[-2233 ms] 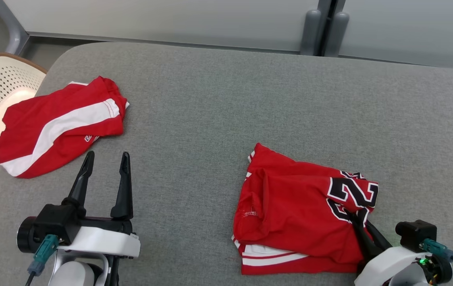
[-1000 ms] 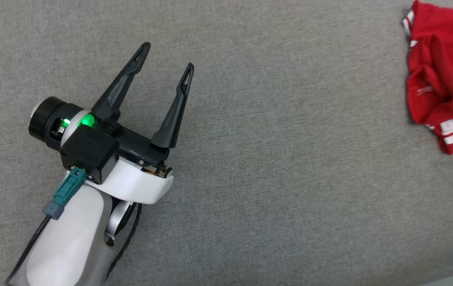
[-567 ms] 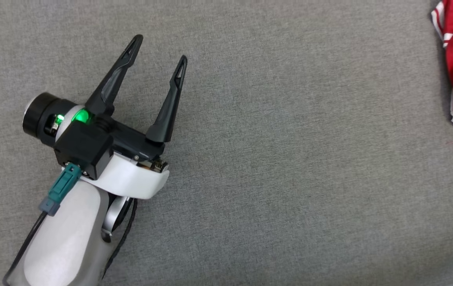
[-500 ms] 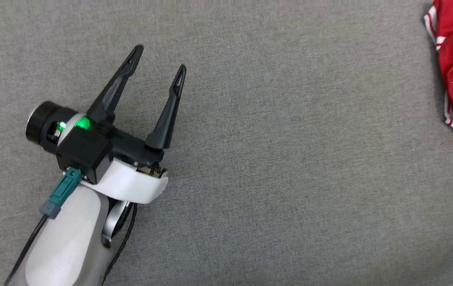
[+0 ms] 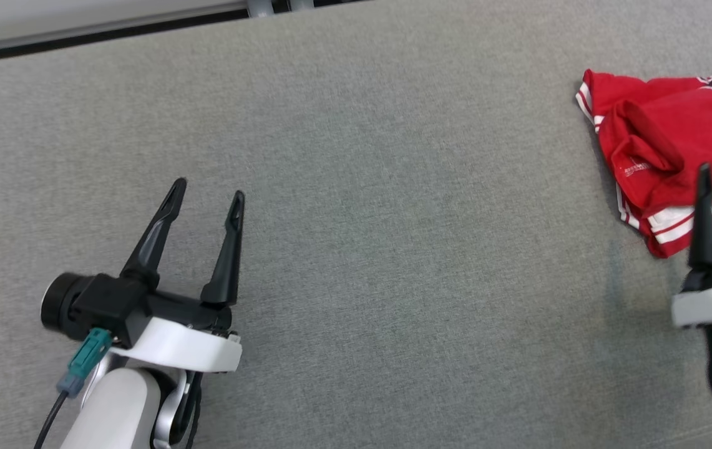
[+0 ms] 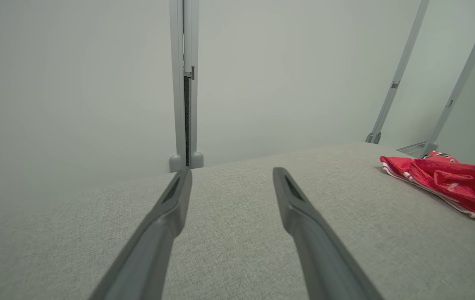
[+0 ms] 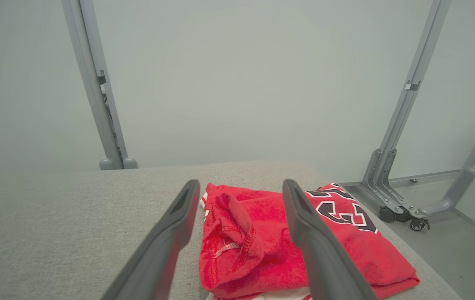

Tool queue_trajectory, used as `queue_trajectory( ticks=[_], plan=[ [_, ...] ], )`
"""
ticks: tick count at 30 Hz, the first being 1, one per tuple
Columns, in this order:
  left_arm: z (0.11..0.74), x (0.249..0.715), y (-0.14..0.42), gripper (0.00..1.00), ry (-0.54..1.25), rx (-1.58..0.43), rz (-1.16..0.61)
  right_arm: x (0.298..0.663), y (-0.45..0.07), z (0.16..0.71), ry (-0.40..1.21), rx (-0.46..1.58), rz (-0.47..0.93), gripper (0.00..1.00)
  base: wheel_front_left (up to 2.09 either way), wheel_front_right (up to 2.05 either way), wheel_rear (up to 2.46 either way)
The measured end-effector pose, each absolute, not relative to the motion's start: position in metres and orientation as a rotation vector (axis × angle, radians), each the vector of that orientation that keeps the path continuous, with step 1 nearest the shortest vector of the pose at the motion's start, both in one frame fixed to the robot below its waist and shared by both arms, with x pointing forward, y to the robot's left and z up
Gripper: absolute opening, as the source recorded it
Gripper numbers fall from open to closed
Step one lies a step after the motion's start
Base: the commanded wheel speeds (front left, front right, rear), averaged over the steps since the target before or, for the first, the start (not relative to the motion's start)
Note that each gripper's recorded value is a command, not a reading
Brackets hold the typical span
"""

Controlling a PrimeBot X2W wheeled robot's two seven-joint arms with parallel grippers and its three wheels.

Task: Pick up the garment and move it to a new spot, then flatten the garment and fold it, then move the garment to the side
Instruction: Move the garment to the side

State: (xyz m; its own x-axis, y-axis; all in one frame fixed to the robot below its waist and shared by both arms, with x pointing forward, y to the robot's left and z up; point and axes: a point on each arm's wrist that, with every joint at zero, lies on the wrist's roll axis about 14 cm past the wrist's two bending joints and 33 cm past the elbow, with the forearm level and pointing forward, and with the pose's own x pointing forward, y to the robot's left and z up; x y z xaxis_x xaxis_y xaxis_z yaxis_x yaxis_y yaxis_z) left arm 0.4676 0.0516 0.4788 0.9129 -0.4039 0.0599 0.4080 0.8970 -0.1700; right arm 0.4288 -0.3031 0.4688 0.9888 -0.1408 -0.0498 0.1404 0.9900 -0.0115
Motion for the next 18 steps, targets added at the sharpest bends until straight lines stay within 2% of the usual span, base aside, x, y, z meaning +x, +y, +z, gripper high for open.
queue_trajectory(
  ticks=[6,18],
  plan=[
    [0.479,0.452,0.089,1.00,-0.008,-0.181,-0.292,0.424,-0.243,0.476,0.020,0.034,-0.017,1.00,0.00,0.00,0.00],
    [0.491,0.398,0.187,1.00,-0.020,-0.146,-0.004,0.411,-0.167,0.492,0.032,0.062,0.180,1.00,0.00,0.00,0.00]
  ],
)
